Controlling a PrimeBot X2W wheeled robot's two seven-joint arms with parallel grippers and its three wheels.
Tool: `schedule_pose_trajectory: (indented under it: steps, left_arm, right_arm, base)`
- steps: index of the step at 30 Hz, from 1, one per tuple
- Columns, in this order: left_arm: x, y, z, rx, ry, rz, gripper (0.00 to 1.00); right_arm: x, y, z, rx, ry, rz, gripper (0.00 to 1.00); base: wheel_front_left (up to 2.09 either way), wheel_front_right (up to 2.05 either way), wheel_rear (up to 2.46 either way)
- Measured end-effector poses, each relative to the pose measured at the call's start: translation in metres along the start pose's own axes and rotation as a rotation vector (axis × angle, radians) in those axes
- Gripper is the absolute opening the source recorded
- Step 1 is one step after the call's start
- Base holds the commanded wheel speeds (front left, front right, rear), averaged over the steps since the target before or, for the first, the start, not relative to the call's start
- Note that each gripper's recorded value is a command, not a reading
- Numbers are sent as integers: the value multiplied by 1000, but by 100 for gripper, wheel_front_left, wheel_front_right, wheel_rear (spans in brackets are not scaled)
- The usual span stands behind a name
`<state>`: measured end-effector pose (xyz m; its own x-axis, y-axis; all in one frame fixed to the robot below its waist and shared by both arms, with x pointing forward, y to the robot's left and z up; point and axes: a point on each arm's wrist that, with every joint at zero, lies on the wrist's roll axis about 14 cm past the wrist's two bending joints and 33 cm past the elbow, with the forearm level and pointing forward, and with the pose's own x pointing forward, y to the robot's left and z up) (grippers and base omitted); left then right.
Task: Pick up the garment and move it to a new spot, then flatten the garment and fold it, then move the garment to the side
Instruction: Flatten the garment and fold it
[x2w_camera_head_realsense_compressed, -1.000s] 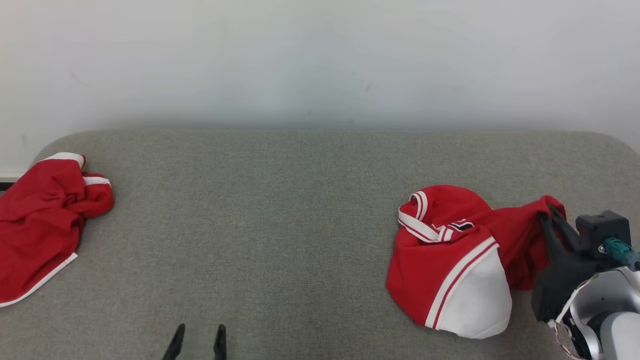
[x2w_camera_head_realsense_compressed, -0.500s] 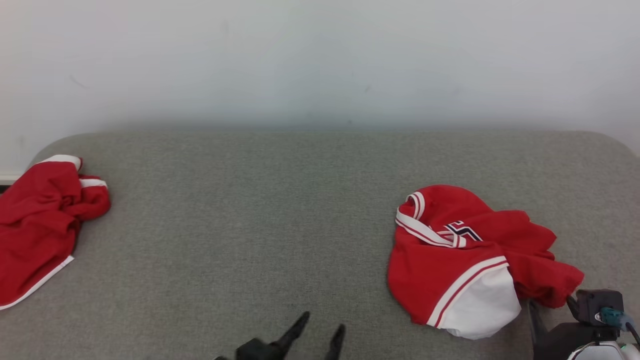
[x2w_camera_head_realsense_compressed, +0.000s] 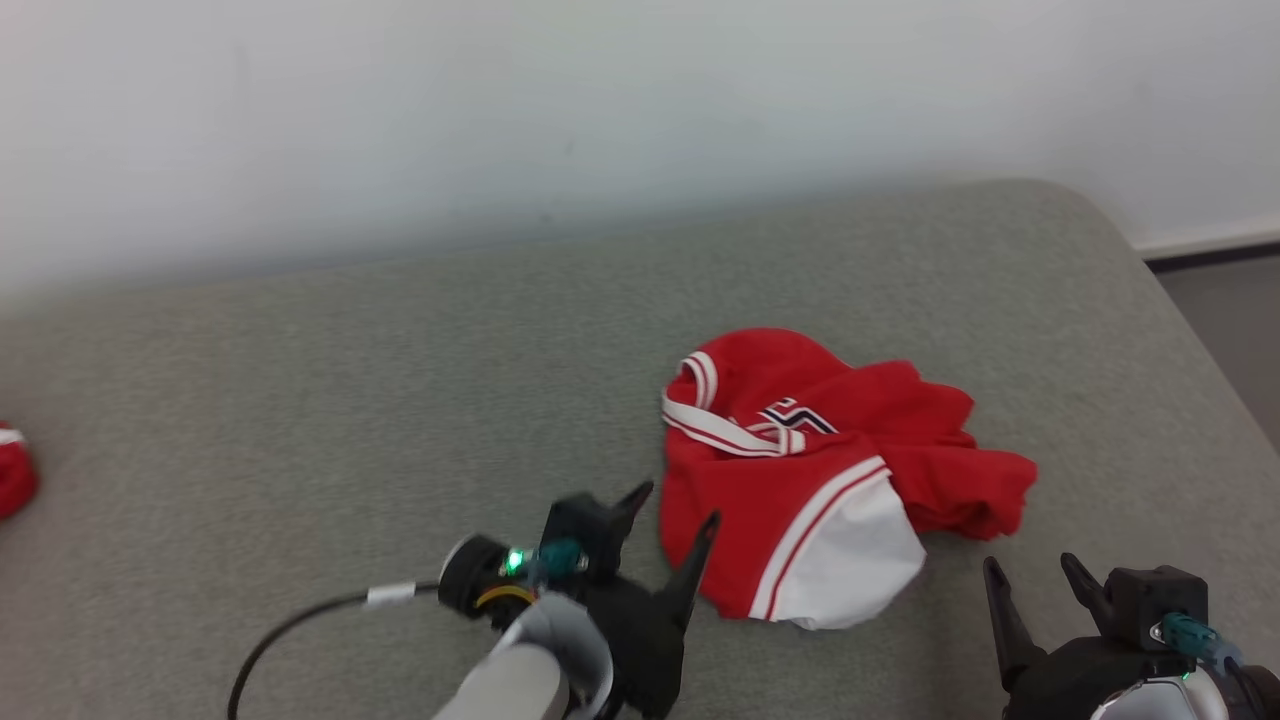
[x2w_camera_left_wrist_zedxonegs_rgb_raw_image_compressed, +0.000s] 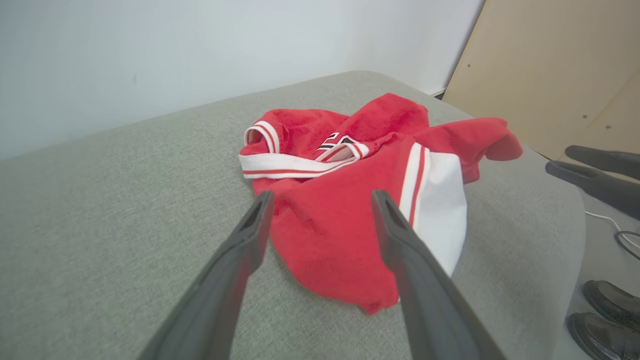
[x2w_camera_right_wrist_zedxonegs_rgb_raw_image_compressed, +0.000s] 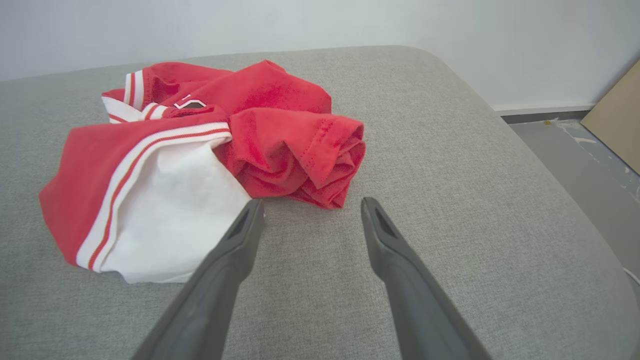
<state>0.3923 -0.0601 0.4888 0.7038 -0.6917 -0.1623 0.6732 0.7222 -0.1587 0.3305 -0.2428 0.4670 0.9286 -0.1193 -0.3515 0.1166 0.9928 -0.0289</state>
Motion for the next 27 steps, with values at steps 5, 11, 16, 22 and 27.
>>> schedule_pose_trajectory:
  steps: [5, 11, 16, 22, 27]
  left_arm:
    - [37, -9, 14, 34, 45, -47, 100]
    - [73, -11, 0, -26, 162, -56, 100]
    - [92, -19, -12, -75, 219, -82, 100]
    - [106, -30, -28, -115, 268, -123, 100]
    - [112, -28, -40, -130, 299, -110, 0]
  right_arm:
    - [-8, -15, -10, 28, 14, -50, 100]
    - [-13, -15, -21, 89, 17, -55, 100]
    - [-17, -24, -31, 110, 30, -90, 100]
    - [-20, -34, -42, 120, 52, -129, 100]
    - [-21, -38, -46, 126, 61, -146, 100]
  base:
    - [0, 0, 0]
    - [0, 0, 0]
    - [0, 0, 0]
    - [0, 0, 0]
    - [0, 0, 0]
